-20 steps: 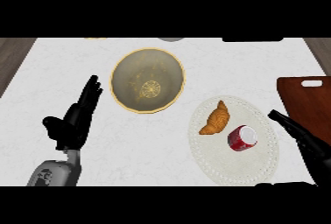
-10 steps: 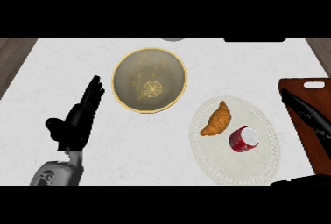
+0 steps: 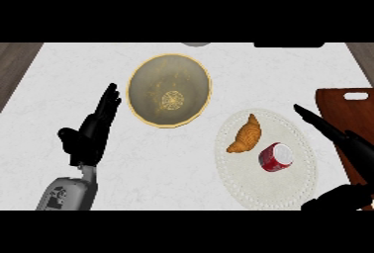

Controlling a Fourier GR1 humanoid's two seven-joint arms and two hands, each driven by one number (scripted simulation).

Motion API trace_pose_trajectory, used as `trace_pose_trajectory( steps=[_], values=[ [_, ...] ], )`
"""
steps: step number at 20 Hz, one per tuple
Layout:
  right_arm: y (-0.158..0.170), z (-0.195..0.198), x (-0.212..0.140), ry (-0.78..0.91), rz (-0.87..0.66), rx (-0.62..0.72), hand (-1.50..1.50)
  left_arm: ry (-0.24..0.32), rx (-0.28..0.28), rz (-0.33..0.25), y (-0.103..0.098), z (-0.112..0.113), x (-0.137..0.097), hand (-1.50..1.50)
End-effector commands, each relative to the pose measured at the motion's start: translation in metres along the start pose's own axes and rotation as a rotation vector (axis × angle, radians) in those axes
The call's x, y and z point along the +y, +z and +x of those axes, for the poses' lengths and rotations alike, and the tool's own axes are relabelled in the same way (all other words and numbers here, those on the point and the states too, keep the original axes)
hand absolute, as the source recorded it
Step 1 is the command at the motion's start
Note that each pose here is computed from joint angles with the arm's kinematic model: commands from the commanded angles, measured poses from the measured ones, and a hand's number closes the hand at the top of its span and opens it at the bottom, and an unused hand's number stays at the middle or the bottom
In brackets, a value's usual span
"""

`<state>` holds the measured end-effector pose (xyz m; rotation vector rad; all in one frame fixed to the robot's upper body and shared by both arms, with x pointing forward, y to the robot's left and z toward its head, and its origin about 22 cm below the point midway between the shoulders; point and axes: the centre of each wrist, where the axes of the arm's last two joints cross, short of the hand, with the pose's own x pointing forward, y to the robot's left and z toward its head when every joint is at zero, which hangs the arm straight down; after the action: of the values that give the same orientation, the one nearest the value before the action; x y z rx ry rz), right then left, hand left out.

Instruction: Pick the can from the placemat and place it in the bowl

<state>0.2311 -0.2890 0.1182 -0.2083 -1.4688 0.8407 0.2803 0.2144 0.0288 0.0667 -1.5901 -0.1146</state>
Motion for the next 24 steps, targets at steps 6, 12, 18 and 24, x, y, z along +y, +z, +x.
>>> trace_pose_trajectory(
  steps=[6,12,18,24],
  values=[
    [-0.007,-0.022,0.021,-0.006,0.089,0.021,-1.50,0.016,-0.010,-0.003,0.013,-0.014,-0.004,0.00],
    [0.000,-0.043,-0.004,-0.112,0.092,-0.050,-1.50,-0.011,-0.008,0.005,-0.004,0.007,0.007,0.00],
    [0.016,-0.053,0.003,-0.187,0.078,-0.063,-1.50,0.000,0.002,-0.002,0.007,0.003,0.010,0.00],
    [-0.004,-0.064,0.013,-0.211,0.105,-0.023,-1.50,-0.004,-0.004,0.010,0.004,-0.010,0.006,0.00]
  ],
)
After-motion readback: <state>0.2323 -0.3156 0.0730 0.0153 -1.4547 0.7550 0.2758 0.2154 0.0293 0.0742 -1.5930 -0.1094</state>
